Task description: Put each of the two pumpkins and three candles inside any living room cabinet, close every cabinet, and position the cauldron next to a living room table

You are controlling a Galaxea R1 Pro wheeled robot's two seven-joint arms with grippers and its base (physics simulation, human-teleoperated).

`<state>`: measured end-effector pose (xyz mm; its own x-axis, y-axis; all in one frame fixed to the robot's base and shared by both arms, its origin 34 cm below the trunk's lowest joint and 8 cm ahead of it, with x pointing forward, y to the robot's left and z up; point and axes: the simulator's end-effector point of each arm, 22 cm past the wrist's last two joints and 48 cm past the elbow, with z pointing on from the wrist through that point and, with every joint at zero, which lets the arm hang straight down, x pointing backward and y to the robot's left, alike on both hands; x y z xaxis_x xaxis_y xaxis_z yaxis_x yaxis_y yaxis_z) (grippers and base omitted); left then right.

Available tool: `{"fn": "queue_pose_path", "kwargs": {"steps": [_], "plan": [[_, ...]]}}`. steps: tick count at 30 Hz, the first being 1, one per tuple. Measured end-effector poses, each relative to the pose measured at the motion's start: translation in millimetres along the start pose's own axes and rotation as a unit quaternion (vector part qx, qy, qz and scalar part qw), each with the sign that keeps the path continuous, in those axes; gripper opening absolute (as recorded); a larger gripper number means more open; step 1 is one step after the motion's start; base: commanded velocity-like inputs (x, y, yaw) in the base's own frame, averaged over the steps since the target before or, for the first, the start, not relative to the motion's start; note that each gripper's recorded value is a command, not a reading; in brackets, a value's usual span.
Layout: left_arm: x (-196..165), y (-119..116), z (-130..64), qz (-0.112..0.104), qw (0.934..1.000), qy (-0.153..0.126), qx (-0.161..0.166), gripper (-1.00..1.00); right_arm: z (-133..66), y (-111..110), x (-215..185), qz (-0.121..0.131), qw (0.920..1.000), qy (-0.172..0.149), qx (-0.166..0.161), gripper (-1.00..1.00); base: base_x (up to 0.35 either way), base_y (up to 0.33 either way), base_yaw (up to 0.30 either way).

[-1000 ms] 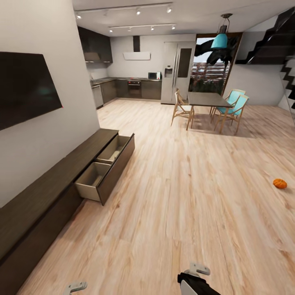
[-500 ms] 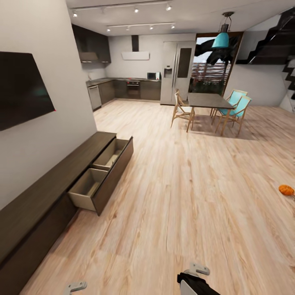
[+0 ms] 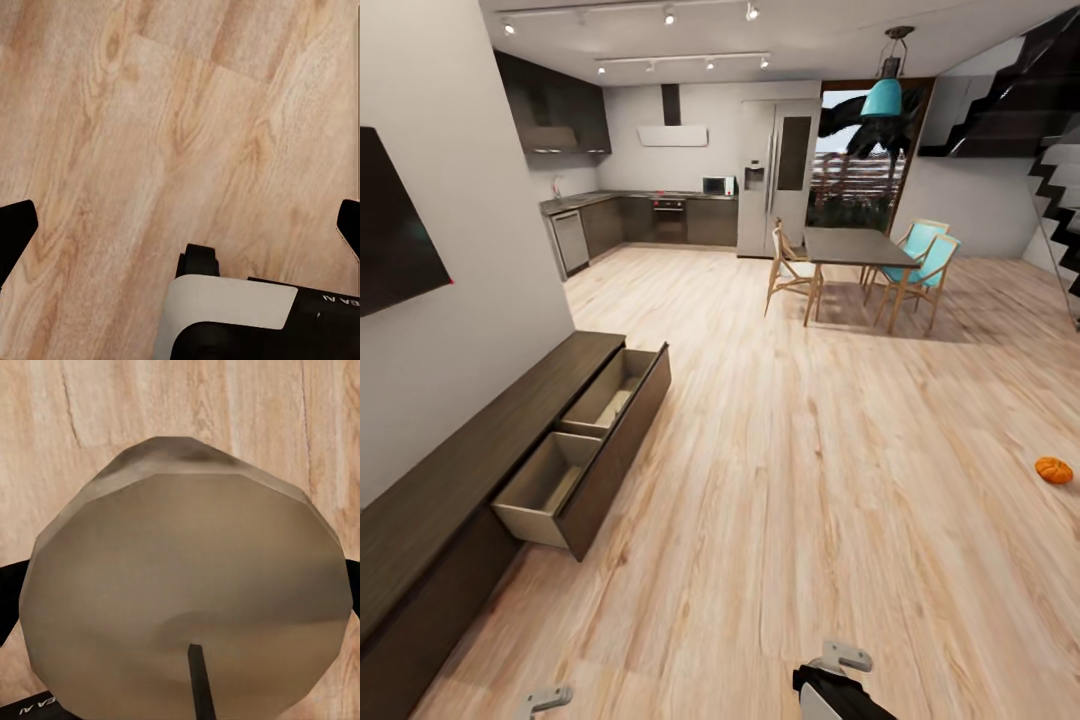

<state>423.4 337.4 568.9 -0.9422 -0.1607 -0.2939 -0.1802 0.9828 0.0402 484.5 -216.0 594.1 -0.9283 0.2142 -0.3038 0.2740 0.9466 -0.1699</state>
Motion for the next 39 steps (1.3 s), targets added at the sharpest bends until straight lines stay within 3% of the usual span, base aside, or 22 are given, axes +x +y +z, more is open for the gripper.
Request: {"fn": "queue_pose_path", "kwargs": {"steps": [19,39], "plan": [[0.0,0.0,0.0,0.000,1.0000,0.000,0.000,1.00,0.5,-1.6,3.2,-0.002,1.0000,0.001,0.001,-1.00,0.329,-0.002,0.000],[0.0,0.0,0.0,0.000,1.0000,0.000,0.000,1.00,0.2,-0.9,1.3,0.003,1.0000,-0.005,0.001,-1.00,0.329,-0.089,0.000]]}}
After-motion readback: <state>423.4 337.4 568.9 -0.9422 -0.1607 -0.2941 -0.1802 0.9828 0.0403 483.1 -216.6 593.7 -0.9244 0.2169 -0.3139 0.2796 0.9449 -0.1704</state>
